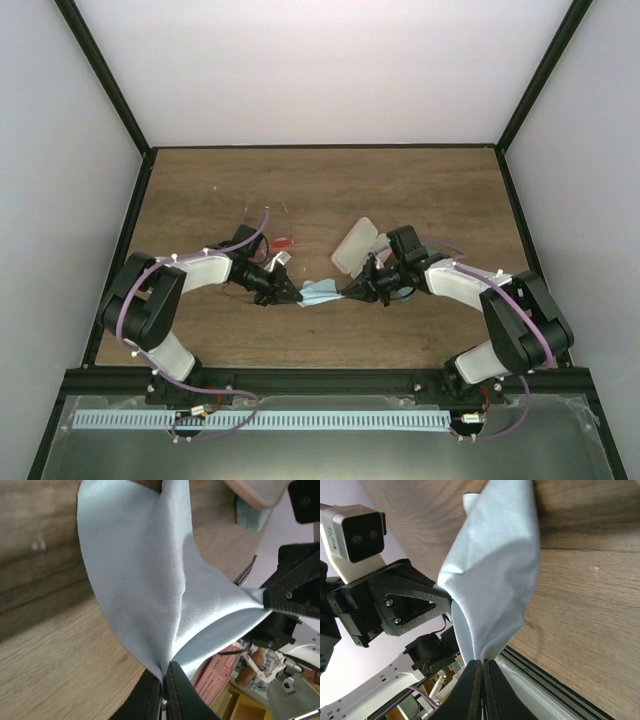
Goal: Organize the sunglasses
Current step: Adjust the glasses cleaning cloth at the center of the board.
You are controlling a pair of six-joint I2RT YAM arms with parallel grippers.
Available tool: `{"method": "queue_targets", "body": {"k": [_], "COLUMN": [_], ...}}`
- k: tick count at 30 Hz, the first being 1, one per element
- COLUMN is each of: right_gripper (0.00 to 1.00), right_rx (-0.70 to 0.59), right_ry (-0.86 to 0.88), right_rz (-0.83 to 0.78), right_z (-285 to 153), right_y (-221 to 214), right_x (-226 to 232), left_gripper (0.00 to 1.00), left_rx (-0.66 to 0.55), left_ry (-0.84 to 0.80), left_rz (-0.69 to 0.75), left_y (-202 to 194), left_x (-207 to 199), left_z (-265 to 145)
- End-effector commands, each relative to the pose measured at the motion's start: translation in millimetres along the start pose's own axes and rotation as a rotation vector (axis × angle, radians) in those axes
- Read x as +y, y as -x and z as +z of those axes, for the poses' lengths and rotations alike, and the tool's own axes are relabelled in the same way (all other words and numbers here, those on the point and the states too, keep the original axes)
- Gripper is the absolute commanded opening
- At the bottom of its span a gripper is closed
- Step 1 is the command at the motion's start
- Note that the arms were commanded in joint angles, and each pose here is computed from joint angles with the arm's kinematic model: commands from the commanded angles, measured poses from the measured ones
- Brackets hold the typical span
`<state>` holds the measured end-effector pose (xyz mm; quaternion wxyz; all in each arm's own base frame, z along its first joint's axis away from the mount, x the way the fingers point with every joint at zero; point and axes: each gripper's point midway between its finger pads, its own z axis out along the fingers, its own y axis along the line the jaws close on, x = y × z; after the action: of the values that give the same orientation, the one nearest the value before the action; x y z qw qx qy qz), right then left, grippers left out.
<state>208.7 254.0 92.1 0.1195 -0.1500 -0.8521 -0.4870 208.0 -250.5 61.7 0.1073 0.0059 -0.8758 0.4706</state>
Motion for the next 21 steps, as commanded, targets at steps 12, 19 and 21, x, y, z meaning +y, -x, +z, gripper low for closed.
{"method": "queue_targets", "body": {"k": [12,19,21], "right_gripper": [0.01,0.01,0.01], "right_rx": [0.047,0.026,0.031], "right_ry": [-0.029,-0.032,-0.060], "right_rz": [-0.113,-0.227,-0.212], "right_z": [-1,-2,-1], "right_y": [7,37,34], "right_x": [30,86,72], "left_gripper": [0.04,0.05,0.07], "left_rx": [-0.062,-0.194,-0.209], "left_ry": [-0.038,-0.022,0.005], "left_rz": [0.058,0.155,0.163], "left_y": [12,66,68], "left_x": [-36,-102,-98], "left_z": [-30,-62,-63]}}
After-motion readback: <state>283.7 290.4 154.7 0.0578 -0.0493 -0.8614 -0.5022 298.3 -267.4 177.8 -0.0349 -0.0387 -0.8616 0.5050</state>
